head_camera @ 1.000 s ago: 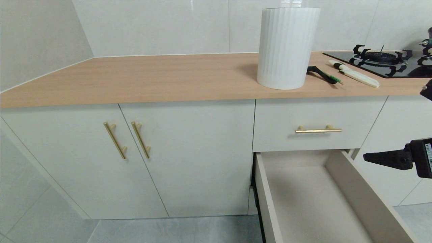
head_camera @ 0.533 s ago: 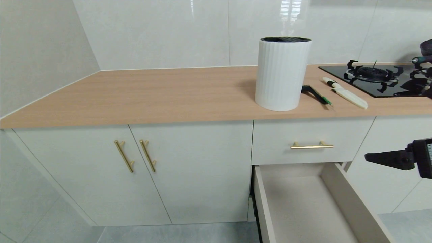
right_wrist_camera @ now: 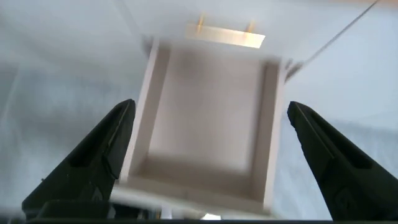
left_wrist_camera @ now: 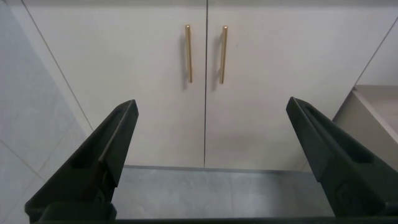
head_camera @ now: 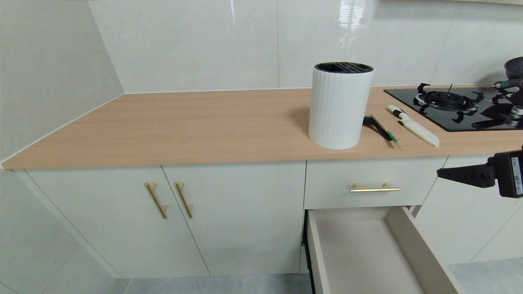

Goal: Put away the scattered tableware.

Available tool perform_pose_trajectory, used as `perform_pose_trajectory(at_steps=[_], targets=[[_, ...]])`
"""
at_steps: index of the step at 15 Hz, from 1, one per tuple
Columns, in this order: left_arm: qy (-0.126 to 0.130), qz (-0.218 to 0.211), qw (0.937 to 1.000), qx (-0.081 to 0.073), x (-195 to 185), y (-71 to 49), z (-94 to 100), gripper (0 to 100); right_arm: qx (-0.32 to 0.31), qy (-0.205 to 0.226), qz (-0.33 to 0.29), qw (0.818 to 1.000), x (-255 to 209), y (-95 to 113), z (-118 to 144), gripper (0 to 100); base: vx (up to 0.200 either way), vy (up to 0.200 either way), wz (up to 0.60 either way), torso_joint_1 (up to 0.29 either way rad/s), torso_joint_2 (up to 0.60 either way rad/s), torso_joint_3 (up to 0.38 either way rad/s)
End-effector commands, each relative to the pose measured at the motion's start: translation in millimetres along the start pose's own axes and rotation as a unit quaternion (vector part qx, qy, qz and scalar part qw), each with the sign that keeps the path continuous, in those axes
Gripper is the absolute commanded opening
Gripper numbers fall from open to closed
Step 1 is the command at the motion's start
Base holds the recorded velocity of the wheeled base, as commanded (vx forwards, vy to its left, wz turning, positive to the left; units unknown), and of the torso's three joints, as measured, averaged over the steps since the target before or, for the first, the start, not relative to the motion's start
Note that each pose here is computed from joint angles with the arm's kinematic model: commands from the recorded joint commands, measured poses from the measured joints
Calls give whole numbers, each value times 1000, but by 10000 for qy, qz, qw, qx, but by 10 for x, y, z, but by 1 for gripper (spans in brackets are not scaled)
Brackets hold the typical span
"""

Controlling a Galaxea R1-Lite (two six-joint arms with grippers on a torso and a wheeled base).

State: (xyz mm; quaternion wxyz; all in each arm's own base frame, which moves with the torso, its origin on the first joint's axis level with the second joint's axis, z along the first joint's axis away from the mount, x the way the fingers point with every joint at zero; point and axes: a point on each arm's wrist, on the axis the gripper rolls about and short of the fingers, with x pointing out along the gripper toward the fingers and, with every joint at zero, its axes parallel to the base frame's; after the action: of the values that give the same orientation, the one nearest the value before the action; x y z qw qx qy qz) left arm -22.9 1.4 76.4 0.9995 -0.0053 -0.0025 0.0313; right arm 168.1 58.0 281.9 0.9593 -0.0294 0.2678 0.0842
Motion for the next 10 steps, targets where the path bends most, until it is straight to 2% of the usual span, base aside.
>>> perform_pose_trajectory(at_steps=[1,2,3,4,7,10], targets=[[0,2,10000,-2,0,0,0,100,182,2,-341,9993,488,-84,362,100,0,0,0,0,0,0],[0,2,10000,-2,0,0,0,100,248,18,-427,9988,658,-116,475,100,0,0,0,0,0,0],[0,2,10000,-2,0,0,0,100,248,18,-427,9988,658,-116,475,100,0,0,0,0,0,0],[0,2,10000,-2,0,0,0,100,347,96,-581,9977,1060,-189,658,100,0,0,0,0,0,0],[0,2,10000,-2,0,0,0,100,590,393,-860,9938,1602,-310,672,100,0,0,0,0,0,0],[0,2,10000,-2,0,0,0,100,821,523,-1006,9901,1886,-379,640,100,0,0,0,0,0,0]])
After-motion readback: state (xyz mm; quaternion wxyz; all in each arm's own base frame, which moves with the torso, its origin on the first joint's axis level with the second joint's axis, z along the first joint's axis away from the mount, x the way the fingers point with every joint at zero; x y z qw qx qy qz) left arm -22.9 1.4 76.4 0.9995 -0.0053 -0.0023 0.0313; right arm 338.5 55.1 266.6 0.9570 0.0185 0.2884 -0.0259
